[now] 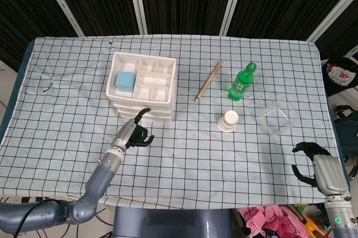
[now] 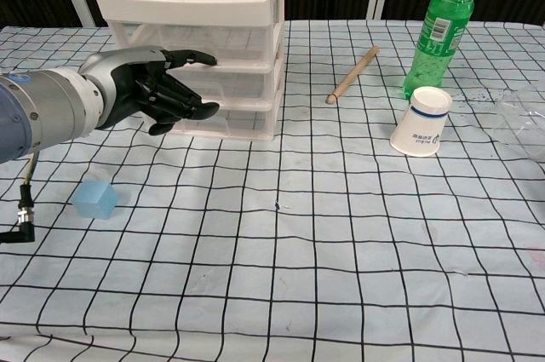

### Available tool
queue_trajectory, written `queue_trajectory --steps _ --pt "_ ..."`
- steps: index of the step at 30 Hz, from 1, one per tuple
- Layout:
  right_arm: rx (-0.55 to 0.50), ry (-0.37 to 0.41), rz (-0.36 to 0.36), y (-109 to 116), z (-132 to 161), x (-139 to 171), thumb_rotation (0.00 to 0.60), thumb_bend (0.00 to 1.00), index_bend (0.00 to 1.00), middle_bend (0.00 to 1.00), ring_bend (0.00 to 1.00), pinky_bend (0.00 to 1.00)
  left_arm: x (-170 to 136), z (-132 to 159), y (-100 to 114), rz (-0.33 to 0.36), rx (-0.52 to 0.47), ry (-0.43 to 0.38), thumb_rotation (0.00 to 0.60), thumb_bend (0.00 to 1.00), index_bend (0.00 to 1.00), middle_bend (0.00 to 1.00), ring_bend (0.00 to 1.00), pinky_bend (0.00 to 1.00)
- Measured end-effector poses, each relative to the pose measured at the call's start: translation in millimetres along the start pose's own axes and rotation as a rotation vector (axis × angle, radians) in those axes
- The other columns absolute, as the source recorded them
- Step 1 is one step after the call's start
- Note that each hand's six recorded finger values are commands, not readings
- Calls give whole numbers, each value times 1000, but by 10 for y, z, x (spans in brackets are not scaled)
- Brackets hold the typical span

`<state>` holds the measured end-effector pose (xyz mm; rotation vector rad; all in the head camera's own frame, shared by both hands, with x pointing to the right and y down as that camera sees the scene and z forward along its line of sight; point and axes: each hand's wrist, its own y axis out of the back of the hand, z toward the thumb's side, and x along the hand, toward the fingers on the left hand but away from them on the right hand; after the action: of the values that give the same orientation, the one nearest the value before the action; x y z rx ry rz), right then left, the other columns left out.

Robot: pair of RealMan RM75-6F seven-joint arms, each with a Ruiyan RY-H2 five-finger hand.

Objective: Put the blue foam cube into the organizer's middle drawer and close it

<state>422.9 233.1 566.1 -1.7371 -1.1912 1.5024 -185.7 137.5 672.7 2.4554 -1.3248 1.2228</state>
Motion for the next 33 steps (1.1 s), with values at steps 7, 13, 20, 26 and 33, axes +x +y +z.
queue_trajectory --steps 7,13,20,26,33 --pt "-1 -1 3 -6 1 0 600 292 385 277 203 277 -3 17 -4 -2 -1 -7 600 389 98 862 849 843" --pt "-1 -1 2 -5 2 1 600 292 385 277 204 277 -4 21 4 -2 -3 -8 600 389 98 862 849 843" --pt "-1 -3 4 -7 -2 1 600 292 385 277 204 277 18 44 10 0 -9 -11 600 389 98 862 849 843" --pt "-2 -6 5 -8 -6 -1 600 292 386 277 204 263 30 54 -7 -3 -6 -14 600 389 98 862 849 843" --pt "-5 -10 5 -7 -9 0 600 292 385 277 204 263 39 63 -32 -6 -9 -17 600 389 98 862 848 843"
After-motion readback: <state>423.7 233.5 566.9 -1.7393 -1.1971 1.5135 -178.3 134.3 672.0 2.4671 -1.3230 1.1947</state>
